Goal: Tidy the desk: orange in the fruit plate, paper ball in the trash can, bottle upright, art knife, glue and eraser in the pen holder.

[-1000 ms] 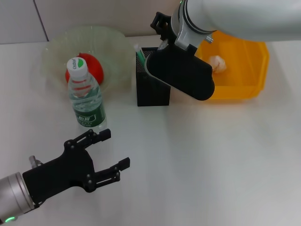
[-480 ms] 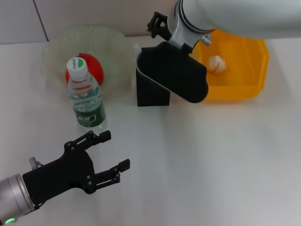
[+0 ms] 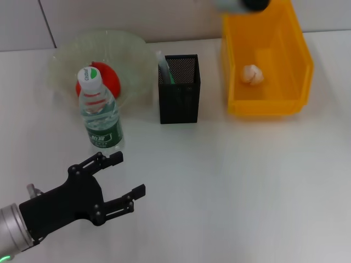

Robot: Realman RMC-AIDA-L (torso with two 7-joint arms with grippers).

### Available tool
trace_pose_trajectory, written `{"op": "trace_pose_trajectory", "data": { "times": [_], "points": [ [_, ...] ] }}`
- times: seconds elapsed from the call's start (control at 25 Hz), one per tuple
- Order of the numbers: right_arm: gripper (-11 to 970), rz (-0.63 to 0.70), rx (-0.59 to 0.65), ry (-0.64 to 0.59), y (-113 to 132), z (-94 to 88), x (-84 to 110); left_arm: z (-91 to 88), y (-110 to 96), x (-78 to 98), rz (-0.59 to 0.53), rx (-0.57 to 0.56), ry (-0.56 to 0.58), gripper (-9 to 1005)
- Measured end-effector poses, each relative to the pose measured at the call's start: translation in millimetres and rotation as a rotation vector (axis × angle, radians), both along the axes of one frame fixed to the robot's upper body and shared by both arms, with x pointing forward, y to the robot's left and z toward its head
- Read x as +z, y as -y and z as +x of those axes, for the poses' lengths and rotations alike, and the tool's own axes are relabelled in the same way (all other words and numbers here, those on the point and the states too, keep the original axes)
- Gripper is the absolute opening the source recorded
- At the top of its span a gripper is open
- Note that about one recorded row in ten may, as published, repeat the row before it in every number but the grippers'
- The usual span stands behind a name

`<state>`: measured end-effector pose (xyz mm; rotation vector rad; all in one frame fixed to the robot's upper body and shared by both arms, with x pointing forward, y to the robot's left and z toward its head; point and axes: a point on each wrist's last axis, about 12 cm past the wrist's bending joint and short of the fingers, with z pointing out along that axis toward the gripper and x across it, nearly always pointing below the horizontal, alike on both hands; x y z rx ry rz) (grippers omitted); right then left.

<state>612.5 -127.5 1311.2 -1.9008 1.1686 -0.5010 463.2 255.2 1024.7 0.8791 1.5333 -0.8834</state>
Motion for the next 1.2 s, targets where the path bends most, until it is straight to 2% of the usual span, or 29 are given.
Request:
{"op": "trace_pose_trajectory", "data": {
  "times": [0.04,0.08,0.2,0.28,0.32,0.36,0.4,0.44,0.48,0.56,0.64,0.68,0.72,0.8,0.84,0.88,1.04,1.2],
  "points": [
    [640,0.174,-0.021,-0.042,25,-9.2,5.0,-0.3,-1,0.6,-0.004,0.004,0.003,844],
    [640,0.174,-0.021,-0.042,25,-9.2,5.0,-0.3,-1,0.6,-0.004,0.004,0.003,844],
    [640,0.423,-0.053,-0.114,66,-26.6,-7.1,-1.4,-2,2.6,-0.016,0.004,0.023,844],
    [640,0.690,-0.068,-0.255,108,-51.1,-45.0,-2.6,-2,2.8,-0.019,0.000,0.031,844],
    [641,0.690,-0.068,-0.255,108,-51.1,-45.0,-2.6,-3,3.0,-0.020,0.000,0.031,844],
    [641,0.747,-0.064,-0.285,117,-57.1,-58.4,-2.6,-3,3.3,-0.022,0.000,0.030,844],
    [650,0.747,-0.064,-0.285,117,-57.1,-58.4,-2.6,-3,3.3,-0.022,0.000,0.030,844],
    [659,0.830,-0.065,-0.325,131,-68.1,-80.9,-2.7,-4,3.8,-0.025,-0.001,0.029,844],
    [669,0.830,-0.065,-0.325,131,-68.1,-80.9,-2.7,-4,3.8,-0.025,-0.001,0.029,844],
    [687,0.932,-0.074,-0.388,144,-80.5,-105.9,-2.5,-4,4.4,-0.026,-0.002,0.031,844],
    [705,1.048,-0.094,-0.537,154,-94.9,-138.6,-2.0,-6,5.0,-0.024,0.000,0.034,844],
    [714,1.048,-0.094,-0.537,154,-94.9,-138.6,-2.0,-6,5.0,-0.024,0.000,0.034,844],
    [723,1.074,-0.108,-0.587,156,-98.0,-151.3,-1.7,-6,5.2,-0.022,0.000,0.035,844],
    [742,1.114,-0.123,-0.677,156,-105.4,-180.4,-0.8,-6,5.3,-0.018,-0.001,0.036,844],
    [751,1.140,-0.113,-0.712,153,-111.4,-202.8,0.0,-6,5.5,-0.016,0.000,0.039,844],
    [753,1.140,-0.113,-0.712,153,-111.4,-202.8,0.0,-6,5.5,-0.016,0.000,0.039,844],
    [762,1.212,-0.056,-0.719,143,-120.5,-234.4,2.2,-9,5.4,-0.011,0.029,0.045,844],
    [771,1.225,-0.054,-0.731,137,-121.9,-246.3,1.0,-11,4.4,-0.013,0.046,0.041,844]
  ]
}}
